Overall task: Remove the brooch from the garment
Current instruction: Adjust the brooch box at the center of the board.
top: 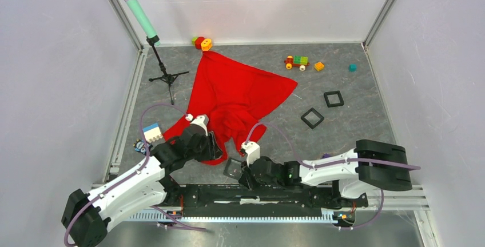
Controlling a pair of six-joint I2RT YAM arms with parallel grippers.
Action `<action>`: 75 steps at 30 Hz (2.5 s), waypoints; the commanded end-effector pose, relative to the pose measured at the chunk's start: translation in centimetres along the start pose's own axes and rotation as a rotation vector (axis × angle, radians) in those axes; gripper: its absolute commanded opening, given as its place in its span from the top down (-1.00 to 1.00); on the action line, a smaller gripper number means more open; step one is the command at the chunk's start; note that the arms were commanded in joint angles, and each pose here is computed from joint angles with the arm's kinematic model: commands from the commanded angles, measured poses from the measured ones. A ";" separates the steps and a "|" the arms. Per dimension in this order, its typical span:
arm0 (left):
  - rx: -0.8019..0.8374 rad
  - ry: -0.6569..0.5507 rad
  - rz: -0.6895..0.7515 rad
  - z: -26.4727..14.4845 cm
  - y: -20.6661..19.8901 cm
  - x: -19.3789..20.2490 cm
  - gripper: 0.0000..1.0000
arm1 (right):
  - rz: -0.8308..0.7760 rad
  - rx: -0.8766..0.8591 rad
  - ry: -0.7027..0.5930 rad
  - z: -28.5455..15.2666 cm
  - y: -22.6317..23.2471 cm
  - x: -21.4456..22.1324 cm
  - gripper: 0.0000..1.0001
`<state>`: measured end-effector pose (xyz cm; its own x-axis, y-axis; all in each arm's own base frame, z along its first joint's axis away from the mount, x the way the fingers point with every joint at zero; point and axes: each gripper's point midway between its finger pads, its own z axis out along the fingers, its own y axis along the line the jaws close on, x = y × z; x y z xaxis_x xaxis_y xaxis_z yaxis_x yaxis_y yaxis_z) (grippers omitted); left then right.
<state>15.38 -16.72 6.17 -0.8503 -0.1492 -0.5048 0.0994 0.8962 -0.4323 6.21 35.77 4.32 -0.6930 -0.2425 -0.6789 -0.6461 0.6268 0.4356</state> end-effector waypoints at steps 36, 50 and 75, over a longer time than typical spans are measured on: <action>0.032 -0.103 0.025 0.8 -1.7 -3.7 0.49 | 0.045 0.442 -0.123 -3.8 -16.4 -7.8 -0.17; 0.147 0.084 0.117 5.3 -5.6 -3.3 0.66 | 0.262 0.450 -0.192 -4.3 -13.8 -7.6 -0.89; 0.709 0.154 -0.131 5.6 -16.8 0.4 0.77 | 0.531 0.593 -0.186 -10.2 -16.8 -3.2 -0.96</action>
<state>14.45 -35.42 7.26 -0.9578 -0.0731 -0.2780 0.2257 0.4077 -0.8848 17.20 19.54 5.25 -0.7250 0.2364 -0.6469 -0.0549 0.9164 0.3964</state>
